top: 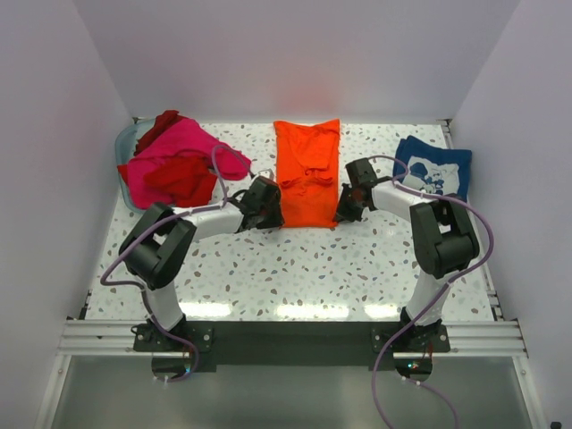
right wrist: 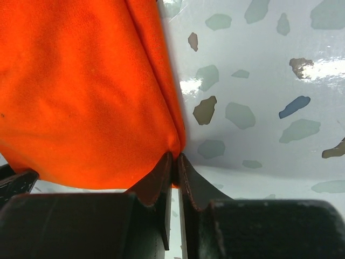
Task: Fold and stack the t-shirts
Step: Fold the tshirt
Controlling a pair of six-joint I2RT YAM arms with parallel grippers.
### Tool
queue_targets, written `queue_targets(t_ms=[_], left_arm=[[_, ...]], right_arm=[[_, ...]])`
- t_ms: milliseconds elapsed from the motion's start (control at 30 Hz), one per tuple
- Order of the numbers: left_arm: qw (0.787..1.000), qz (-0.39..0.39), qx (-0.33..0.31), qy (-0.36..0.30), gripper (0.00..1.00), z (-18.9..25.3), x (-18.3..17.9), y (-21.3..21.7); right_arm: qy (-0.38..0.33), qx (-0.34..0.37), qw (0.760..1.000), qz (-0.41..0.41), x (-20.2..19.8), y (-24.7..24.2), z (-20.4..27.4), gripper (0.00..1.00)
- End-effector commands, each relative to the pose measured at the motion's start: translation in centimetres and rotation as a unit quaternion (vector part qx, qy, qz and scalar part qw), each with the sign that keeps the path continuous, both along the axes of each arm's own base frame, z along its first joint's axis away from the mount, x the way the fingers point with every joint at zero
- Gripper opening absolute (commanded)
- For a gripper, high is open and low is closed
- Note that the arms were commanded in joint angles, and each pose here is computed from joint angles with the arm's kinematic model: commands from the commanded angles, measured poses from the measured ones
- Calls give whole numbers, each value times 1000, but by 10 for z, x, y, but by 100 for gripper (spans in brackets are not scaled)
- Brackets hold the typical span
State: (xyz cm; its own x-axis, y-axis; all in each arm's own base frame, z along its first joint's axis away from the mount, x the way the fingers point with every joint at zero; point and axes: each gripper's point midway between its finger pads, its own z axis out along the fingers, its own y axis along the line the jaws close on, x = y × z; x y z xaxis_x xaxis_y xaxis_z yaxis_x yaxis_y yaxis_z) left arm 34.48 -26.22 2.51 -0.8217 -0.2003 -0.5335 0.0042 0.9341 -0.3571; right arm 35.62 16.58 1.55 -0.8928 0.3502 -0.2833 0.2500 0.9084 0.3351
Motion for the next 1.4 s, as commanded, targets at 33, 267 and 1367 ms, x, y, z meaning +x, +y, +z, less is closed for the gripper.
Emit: queue_targets(t_ms=[33,267,1367], left_arm=[[1000,3,11,10,35,-8,-3,-2],[1000,0,11,12,0,-9,-5,-2],[997,-30,-55,-34,0,54,-175,10]], right_arm=[[23,-15,1000,-4,-12,-7,-19,9],[18,-13,1000,3,-15,-7,-15,0],[4,-25,998,66,-223,-23,36,0]])
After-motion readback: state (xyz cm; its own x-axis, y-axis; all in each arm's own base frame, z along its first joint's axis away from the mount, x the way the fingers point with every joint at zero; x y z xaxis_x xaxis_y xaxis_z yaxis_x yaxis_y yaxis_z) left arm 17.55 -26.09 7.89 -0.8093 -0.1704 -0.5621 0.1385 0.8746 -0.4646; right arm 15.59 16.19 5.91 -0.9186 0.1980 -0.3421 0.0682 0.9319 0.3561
